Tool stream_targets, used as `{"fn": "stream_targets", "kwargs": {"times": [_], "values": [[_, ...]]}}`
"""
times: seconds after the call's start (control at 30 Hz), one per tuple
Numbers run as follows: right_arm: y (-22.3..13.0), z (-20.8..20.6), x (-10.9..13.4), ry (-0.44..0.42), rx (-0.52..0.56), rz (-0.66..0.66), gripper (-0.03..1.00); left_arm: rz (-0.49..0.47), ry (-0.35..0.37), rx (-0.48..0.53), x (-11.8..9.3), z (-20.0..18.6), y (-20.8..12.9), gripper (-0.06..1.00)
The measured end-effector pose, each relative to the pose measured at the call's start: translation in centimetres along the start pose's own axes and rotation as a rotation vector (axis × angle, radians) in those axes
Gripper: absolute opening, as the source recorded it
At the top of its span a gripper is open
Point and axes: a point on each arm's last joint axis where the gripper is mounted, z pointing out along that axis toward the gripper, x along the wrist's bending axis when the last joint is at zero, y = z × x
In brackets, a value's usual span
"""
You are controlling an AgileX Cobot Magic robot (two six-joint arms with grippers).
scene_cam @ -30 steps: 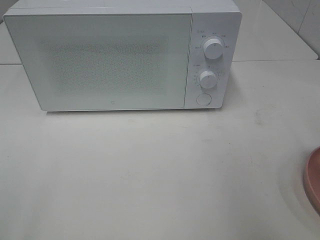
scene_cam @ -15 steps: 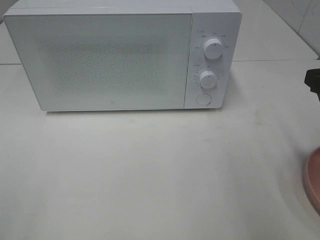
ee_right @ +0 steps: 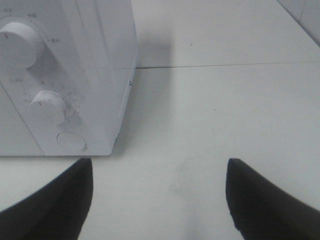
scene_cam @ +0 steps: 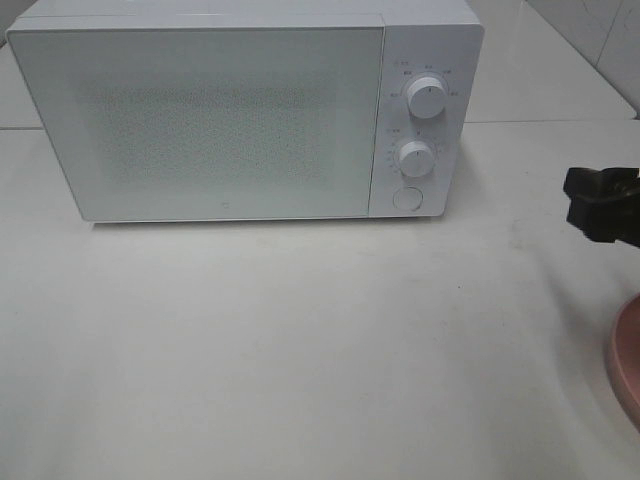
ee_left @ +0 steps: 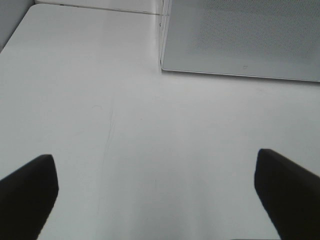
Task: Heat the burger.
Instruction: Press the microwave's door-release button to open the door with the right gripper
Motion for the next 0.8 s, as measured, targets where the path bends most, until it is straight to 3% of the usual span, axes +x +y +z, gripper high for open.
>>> {"fn": "stream_targets", "kwargs": {"times": [0.23, 0.8], "values": [[-1.8, 1.2, 2.8, 0.028, 0.01, -0.063, 0.73, 0.0, 0.0, 0.0, 0.0, 0.0, 0.0, 0.99], [-4.6, 1.0, 7.7, -0.085, -0.087, -0.114, 0.73, 0.0, 0.0, 0.0, 0.0, 0.0, 0.0, 0.99]]}}
